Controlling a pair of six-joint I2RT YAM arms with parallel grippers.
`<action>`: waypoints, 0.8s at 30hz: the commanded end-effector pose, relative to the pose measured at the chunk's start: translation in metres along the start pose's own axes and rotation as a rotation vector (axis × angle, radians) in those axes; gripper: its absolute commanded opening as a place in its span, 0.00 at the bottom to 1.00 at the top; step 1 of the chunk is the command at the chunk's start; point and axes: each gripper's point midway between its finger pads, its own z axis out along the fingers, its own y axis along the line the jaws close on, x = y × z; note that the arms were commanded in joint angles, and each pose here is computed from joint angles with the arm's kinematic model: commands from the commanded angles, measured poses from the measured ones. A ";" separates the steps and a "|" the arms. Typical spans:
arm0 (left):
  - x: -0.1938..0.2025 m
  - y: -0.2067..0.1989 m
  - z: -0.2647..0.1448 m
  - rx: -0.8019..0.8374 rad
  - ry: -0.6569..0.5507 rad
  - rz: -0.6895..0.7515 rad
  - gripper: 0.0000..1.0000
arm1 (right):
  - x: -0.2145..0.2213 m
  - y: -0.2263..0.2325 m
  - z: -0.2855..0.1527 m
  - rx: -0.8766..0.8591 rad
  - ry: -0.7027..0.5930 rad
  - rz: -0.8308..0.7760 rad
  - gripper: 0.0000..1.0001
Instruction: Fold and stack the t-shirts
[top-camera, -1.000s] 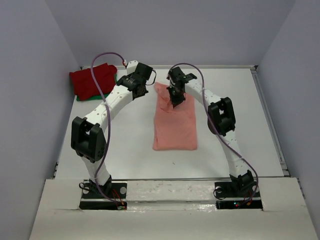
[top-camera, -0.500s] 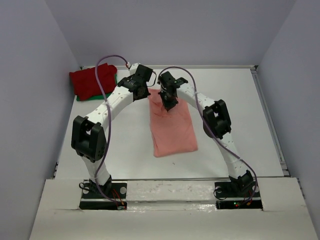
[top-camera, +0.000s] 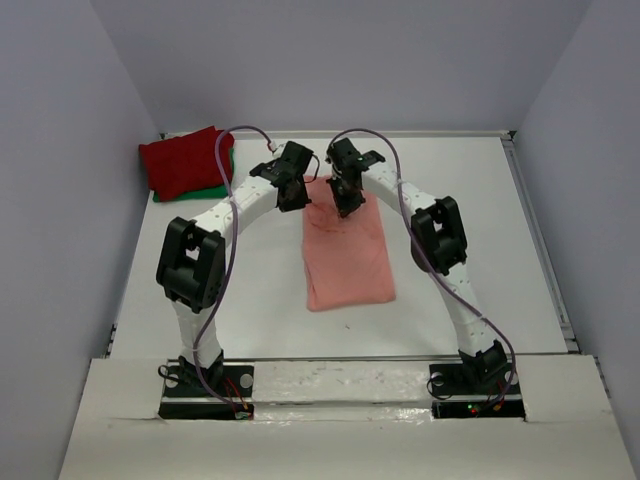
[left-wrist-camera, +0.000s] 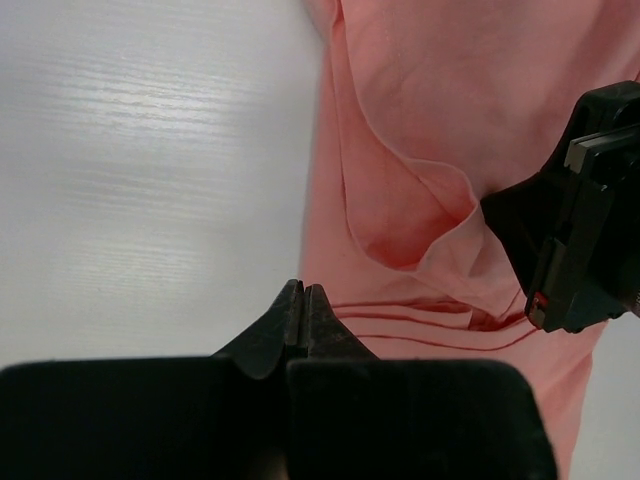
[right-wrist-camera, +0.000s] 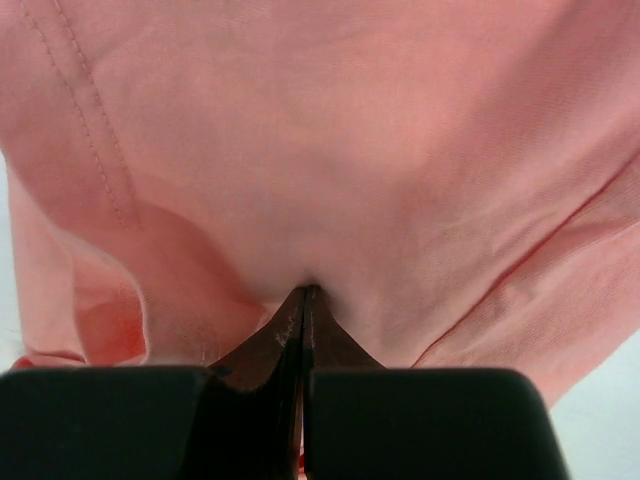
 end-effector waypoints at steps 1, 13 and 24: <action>-0.006 -0.013 0.001 0.039 -0.018 0.006 0.00 | -0.032 -0.006 -0.044 0.020 -0.120 -0.025 0.00; 0.014 -0.026 0.022 0.059 0.035 0.036 0.00 | -0.070 -0.038 -0.073 0.109 -0.226 -0.002 0.00; 0.023 -0.035 0.024 0.072 0.044 0.061 0.00 | -0.092 -0.100 -0.037 0.160 -0.255 0.033 0.00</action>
